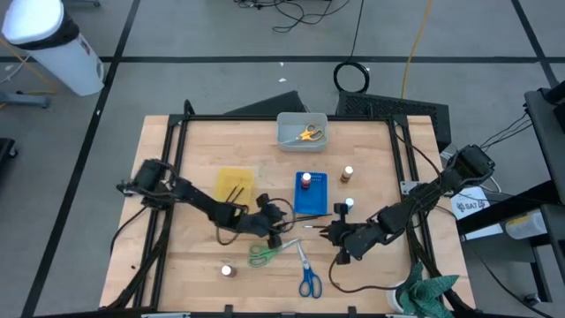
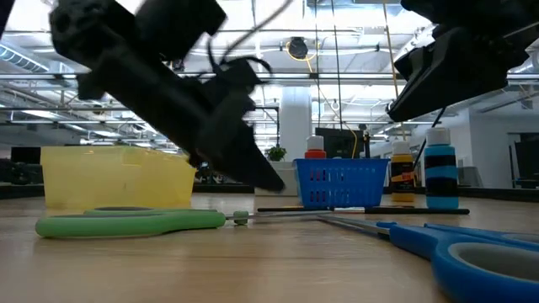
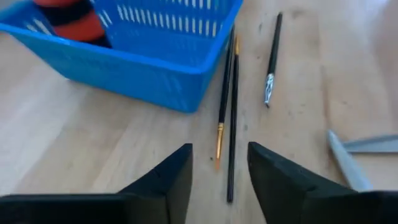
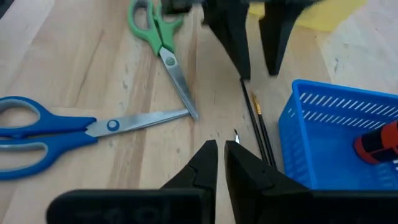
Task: Pick & Place Paint Supplies
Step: Put the top gold paint brush into the yellow bin
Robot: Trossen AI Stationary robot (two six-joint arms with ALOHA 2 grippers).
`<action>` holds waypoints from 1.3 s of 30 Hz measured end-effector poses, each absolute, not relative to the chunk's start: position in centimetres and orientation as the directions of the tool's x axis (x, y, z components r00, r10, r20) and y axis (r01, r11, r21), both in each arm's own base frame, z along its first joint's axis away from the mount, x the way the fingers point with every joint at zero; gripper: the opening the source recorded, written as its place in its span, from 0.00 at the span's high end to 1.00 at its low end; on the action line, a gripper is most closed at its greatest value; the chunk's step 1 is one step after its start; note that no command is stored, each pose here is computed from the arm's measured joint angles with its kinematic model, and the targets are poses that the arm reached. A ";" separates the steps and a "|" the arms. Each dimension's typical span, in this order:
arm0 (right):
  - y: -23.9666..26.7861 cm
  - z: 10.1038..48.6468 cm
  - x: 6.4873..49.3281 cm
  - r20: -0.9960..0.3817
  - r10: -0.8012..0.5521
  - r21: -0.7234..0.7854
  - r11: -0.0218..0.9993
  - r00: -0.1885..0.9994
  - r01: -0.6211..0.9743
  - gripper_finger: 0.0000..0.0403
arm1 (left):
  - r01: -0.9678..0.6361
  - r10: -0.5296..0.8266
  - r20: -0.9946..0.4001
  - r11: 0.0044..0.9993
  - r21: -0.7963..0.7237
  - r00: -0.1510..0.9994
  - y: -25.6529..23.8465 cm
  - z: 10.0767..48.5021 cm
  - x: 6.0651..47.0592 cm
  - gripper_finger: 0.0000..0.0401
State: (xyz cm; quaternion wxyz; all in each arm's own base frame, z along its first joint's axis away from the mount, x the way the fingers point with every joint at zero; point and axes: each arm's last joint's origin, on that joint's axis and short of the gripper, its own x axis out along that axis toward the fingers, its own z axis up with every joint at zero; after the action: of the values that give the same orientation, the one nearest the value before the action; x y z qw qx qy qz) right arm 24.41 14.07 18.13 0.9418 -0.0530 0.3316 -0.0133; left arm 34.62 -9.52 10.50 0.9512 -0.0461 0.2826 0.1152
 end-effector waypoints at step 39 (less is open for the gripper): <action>14.3 18.2 24.4 -0.620 -0.031 -0.088 0.996 0.784 -0.030 0.96 | -0.269 0.208 -0.577 0.963 -0.021 0.790 -8.5 9.8 36.0 0.99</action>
State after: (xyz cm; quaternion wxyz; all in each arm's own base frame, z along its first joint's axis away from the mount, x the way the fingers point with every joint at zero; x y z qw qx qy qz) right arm 24.42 14.29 18.21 0.9432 -0.0463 0.3289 -0.0004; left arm 36.05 -8.48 9.83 0.9446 -0.0510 0.2986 0.1264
